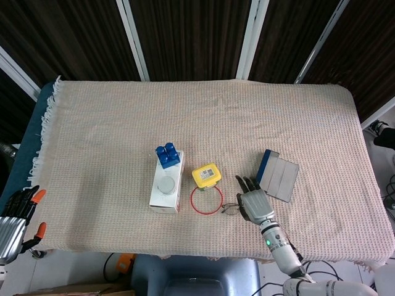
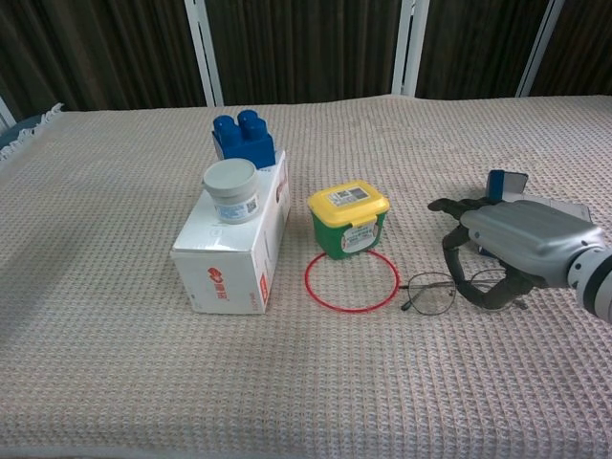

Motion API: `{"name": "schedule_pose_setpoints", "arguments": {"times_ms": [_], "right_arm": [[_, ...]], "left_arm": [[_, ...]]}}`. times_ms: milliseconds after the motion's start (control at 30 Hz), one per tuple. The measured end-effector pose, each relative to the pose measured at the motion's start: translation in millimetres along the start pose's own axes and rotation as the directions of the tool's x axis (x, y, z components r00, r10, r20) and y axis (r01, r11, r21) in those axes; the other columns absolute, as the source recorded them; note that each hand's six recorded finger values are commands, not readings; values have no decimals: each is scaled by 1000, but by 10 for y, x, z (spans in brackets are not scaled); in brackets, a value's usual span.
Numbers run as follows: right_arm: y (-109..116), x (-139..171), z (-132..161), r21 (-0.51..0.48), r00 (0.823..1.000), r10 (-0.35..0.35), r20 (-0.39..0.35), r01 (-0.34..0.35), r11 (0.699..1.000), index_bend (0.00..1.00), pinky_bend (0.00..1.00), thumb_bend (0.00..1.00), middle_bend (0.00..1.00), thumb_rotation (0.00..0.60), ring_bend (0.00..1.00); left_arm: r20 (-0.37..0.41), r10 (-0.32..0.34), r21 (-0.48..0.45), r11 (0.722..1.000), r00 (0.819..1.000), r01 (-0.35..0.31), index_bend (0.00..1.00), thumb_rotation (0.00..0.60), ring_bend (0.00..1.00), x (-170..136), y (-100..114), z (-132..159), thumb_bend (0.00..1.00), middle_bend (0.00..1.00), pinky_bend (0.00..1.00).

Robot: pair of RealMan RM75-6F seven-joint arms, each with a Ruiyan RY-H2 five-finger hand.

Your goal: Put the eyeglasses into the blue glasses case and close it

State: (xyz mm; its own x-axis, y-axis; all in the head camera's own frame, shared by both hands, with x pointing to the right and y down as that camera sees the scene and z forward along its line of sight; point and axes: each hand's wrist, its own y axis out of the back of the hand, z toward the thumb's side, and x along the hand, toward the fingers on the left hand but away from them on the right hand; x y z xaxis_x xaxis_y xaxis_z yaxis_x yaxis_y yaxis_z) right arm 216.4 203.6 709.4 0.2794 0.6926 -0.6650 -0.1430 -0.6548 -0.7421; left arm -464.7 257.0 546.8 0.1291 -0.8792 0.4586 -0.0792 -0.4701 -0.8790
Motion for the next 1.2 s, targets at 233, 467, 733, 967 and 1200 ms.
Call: {"name": "schedule_pose_setpoints", "arguments": {"times_ms": [233,467,733,967,1200], "right_arm": [[252,110,-135,93,994,-111,-22,112,989,728,0,628,106,600,0],[465,308,-484,248,981,-191,-47,196,949,731,0,628,110,600,0],[562,456,-1113,395,975,-223,-16,211,894,732,0,628,113,600,0],[553,391,-1650,457,981,-184,60,137,879,734,0,628,114,600,0],[487,147,-1833,497,984,-155,86,93,863,736,0,628,116,600,0]], "left_arm": [[-3,-8,10,1000,1000,8,0,600,0,15,-29,6,446,0,32],[-13,-20,27,999,1000,21,0,600,0,51,-76,18,446,0,32],[-24,-35,48,998,999,36,0,600,0,100,-142,52,446,0,33],[-40,-40,51,998,998,42,0,600,0,138,-167,44,446,0,34],[-48,-42,52,998,998,44,0,600,0,160,-174,36,446,0,34]]}}
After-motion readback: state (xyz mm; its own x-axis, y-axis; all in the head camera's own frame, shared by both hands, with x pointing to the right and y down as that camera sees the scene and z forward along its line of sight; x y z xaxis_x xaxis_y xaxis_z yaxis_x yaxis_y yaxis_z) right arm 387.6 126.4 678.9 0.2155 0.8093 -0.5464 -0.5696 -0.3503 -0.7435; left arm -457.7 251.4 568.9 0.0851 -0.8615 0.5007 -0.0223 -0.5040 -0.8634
